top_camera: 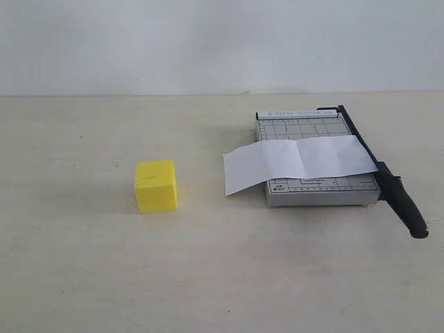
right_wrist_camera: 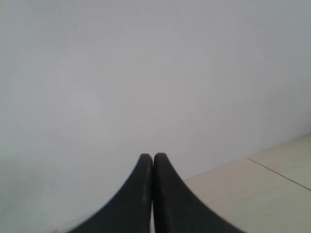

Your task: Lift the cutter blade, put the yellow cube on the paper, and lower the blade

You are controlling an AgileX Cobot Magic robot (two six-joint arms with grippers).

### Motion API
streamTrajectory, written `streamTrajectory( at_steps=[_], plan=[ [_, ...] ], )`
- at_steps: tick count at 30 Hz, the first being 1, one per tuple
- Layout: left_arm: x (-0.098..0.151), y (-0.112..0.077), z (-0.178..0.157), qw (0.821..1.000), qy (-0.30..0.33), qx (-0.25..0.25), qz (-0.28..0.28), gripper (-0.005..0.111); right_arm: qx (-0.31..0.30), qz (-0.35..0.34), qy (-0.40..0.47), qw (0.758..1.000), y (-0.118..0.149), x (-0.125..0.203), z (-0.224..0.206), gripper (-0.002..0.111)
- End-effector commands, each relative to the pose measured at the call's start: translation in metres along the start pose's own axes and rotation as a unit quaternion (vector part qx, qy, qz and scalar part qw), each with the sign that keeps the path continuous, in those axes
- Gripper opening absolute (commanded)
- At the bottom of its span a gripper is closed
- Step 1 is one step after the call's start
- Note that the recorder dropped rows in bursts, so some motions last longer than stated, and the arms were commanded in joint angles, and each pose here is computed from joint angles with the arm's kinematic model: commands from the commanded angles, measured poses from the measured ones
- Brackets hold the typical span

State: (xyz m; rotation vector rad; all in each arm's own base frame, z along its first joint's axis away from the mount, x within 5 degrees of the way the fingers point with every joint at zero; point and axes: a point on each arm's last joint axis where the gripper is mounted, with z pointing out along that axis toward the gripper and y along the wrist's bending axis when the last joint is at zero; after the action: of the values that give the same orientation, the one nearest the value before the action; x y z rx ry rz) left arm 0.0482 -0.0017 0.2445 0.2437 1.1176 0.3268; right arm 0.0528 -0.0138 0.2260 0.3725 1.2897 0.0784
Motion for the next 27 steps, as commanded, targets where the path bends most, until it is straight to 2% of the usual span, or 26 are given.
streamTrajectory(
  at_steps=[1, 3, 4, 5, 6, 7, 9, 12, 14, 22, 27],
  plan=[
    [0.005, -0.002, -0.001, 0.998, 0.021, 0.006, -0.061, 0.01, -0.002, 0.001, -0.008, 1.0, 0.0, -0.001, 0.0, 0.0],
    [0.01, -0.004, -0.001, 0.993, 0.052, 0.014, -0.101, 0.025, -0.002, 0.001, -0.008, 1.0, 0.0, -0.001, 0.0, 0.0],
    [0.01, -0.004, -0.001, 0.992, 0.053, 0.013, -0.116, 0.038, -0.002, 0.001, -0.008, 1.0, 0.0, -0.001, 0.0, 0.0],
    [0.008, -0.003, -0.001, 0.991, 0.052, 0.012, -0.126, 0.057, -0.002, 0.001, -0.008, 1.0, 0.0, -0.001, 0.0, 0.0],
    [0.004, -0.001, 0.001, 0.991, 0.049, 0.011, -0.126, 0.065, -0.002, 0.001, -0.008, 1.0, 0.0, -0.001, 0.0, 0.0],
    [-0.003, 0.002, 0.003, 0.989, 0.074, 0.017, -0.126, 0.074, -0.002, 0.001, -0.008, 1.0, 0.0, -0.001, 0.0, 0.0],
    [-0.017, 0.008, 0.004, 0.989, 0.104, 0.026, -0.107, 0.071, -0.002, 0.001, -0.008, 1.0, 0.0, -0.001, 0.0, 0.0],
    [-0.052, 0.022, 0.006, 0.993, 0.087, 0.029, -0.069, 0.061, -0.002, 0.001, -0.008, 1.0, 0.0, -0.001, 0.0, 0.0],
    [-0.067, 0.028, 0.013, 0.992, 0.099, 0.054, -0.055, 0.061, -0.002, 0.001, -0.008, 1.0, 0.0, -0.001, 0.0, 0.0],
    [-0.097, 0.035, 0.045, 0.984, 0.123, 0.116, -0.047, 0.061, -0.002, 0.001, -0.01, 1.0, 0.0, -0.002, 0.0, 0.0],
    [-0.112, 0.036, 0.067, 0.98, 0.133, 0.146, -0.022, 0.061, -0.005, 0.001, -0.044, 0.999, 0.001, -0.008, -0.001, 0.0]
  ],
)
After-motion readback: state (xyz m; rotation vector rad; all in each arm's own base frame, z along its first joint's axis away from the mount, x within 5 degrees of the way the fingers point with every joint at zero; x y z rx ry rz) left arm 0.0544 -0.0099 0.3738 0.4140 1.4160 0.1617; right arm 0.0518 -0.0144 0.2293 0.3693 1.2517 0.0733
